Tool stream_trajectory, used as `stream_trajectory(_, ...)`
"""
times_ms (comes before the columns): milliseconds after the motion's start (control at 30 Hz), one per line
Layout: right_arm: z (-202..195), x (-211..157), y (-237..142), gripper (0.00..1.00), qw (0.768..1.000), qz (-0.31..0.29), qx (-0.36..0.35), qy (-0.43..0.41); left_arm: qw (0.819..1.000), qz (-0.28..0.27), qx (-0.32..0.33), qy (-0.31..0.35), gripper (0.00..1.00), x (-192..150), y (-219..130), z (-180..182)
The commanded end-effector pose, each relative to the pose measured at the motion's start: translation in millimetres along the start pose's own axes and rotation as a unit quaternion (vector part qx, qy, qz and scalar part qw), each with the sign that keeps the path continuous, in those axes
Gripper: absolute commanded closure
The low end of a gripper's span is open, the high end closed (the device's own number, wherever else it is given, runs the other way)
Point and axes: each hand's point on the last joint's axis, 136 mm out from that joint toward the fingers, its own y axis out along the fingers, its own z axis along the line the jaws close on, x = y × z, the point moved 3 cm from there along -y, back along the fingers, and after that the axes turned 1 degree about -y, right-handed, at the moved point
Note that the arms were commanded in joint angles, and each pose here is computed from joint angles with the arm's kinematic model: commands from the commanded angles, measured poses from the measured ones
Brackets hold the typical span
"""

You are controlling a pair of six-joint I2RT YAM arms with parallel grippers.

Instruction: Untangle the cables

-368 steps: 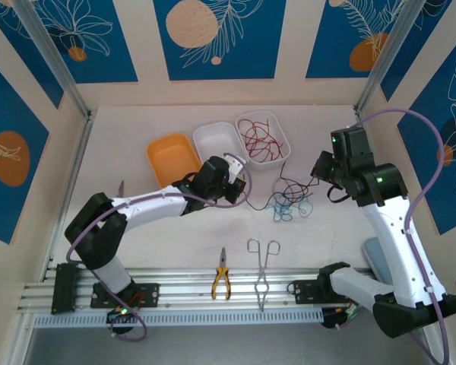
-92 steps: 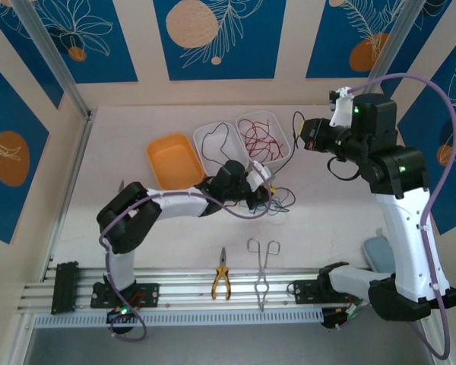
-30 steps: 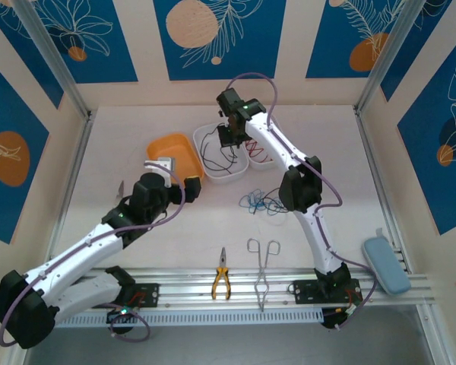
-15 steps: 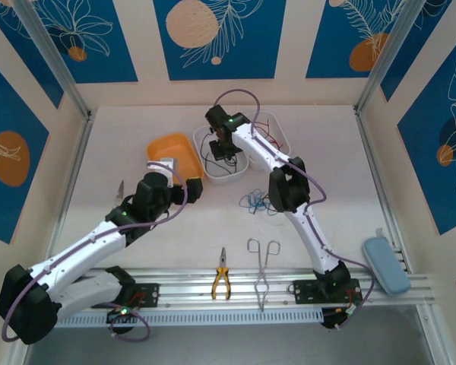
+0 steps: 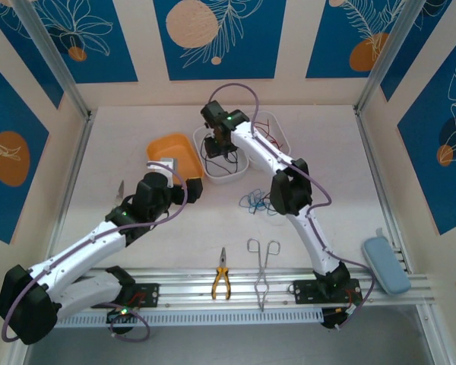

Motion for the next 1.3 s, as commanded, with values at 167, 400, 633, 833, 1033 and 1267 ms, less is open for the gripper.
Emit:
stream_trajectory(167,-24,0,-83,0.49,0.996,-0.047,-0.049,0.056,1.000,-0.008,-0.006,-0.003,0.00,4,-3,0)
stream_trajectory(400,-52,-52,-127,0.49,0.987,-0.052,-0.062,0.142,0.999,0.015,-0.039,0.017,0.00,1,6,-13)
stream_trajectory(633,-87,-141,-137,0.50,0.971,-0.012,-0.062,0.232,0.989,0.076,-0.123,0.039,0.00,-2,34,-57)
stream_trajectory(833,-118,-204,-135,0.50,0.947,0.020,-0.064,0.316,0.971,0.123,-0.191,0.077,0.09,-21,69,-111)
stream_trajectory(1033,-131,-225,-126,0.49,0.920,0.011,-0.024,0.391,0.954,0.172,-0.215,0.120,0.16,-56,112,-140)
stream_trajectory(1267,-129,-220,-98,0.49,0.914,0.050,-0.016,0.402,0.933,0.238,-0.241,0.125,0.24,-99,151,-156)
